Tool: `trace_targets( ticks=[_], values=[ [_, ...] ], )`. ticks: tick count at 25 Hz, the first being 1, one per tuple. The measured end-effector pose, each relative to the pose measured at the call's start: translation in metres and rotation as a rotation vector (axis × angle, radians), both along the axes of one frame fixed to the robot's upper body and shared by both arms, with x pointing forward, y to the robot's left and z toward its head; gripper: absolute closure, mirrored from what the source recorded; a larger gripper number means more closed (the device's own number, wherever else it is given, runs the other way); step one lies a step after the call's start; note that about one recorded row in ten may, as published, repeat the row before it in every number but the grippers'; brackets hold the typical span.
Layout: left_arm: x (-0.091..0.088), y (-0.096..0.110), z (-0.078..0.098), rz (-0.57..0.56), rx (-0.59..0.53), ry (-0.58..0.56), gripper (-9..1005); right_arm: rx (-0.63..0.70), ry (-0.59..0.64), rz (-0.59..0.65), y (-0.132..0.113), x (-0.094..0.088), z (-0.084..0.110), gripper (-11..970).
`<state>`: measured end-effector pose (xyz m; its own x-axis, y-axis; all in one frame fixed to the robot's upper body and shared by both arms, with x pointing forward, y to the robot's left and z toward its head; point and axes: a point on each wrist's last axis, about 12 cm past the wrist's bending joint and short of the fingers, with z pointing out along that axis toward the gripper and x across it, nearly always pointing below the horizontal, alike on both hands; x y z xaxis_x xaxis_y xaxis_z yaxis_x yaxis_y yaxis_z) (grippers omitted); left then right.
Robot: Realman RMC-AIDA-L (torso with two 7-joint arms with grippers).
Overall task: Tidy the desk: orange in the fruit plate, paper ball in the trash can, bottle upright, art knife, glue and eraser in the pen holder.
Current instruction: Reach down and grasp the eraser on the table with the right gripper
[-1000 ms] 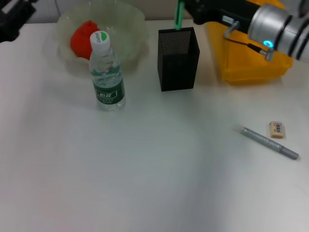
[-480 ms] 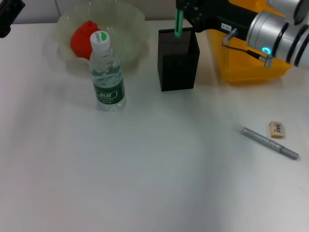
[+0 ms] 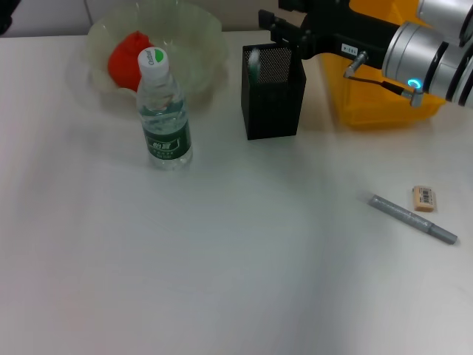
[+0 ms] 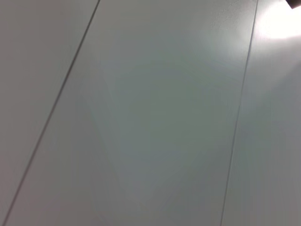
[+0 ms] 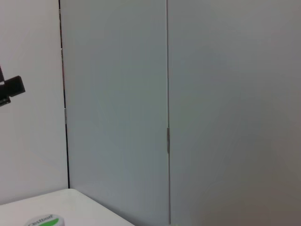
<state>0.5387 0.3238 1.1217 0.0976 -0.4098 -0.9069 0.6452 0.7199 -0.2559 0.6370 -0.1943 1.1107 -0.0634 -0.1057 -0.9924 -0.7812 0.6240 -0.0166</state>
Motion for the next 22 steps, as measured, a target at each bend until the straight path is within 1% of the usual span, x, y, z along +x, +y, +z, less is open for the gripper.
trace_targets(
  ticks=[5, 9, 10, 11, 12, 14, 15, 16, 17, 18, 20, 21, 22],
  values=[
    [0.001, 0.006, 0.002, 0.020, 0.006, -0.004, 480, 0.013, -0.001, -0.015, -0.002, 0.000, 0.000, 602],
    [0.004, 0.012, 0.008, 0.038, 0.014, -0.019, 480, 0.078, 0.009, -0.022, -0.001, 0.000, 0.005, 473],
    [0.005, 0.014, 0.009, 0.039, 0.020, -0.023, 480, 0.107, 0.024, -0.010, -0.001, -0.001, 0.007, 440],
    [0.005, 0.014, 0.010, 0.038, 0.023, -0.025, 480, 0.150, 0.064, 0.042, -0.001, -0.005, 0.013, 408],
    [0.006, 0.015, 0.011, 0.035, 0.032, -0.027, 480, 0.150, 0.064, 0.042, -0.001, -0.005, 0.013, 409],
    [0.006, 0.016, 0.011, 0.038, 0.040, -0.026, 480, 0.154, 0.112, 0.097, -0.007, -0.010, 0.019, 411],
    [0.006, 0.017, 0.010, 0.041, 0.047, -0.022, 480, 0.140, 0.149, 0.130, -0.010, -0.014, 0.024, 411],
    [0.005, 0.017, 0.008, 0.043, 0.058, -0.019, 480, 0.104, 0.218, 0.183, -0.010, -0.023, 0.032, 412],
    [0.003, 0.017, 0.005, 0.042, 0.077, -0.013, 480, 0.104, 0.218, 0.183, -0.010, -0.023, 0.032, 413],
    [0.003, 0.016, 0.004, 0.042, 0.083, -0.011, 480, 0.070, 0.238, 0.207, -0.009, -0.028, 0.038, 414],
    [0.000, 0.016, 0.001, 0.040, 0.099, 0.000, 480, -0.026, 0.279, 0.235, -0.006, -0.041, 0.051, 416],
    [-0.002, 0.016, -0.002, 0.040, 0.103, 0.010, 480, -0.125, 0.328, 0.213, -0.009, -0.052, 0.064, 416],
    [-0.003, 0.015, -0.005, 0.041, 0.106, 0.018, 480, -0.125, 0.328, 0.213, -0.009, -0.052, 0.064, 417]
  ],
)
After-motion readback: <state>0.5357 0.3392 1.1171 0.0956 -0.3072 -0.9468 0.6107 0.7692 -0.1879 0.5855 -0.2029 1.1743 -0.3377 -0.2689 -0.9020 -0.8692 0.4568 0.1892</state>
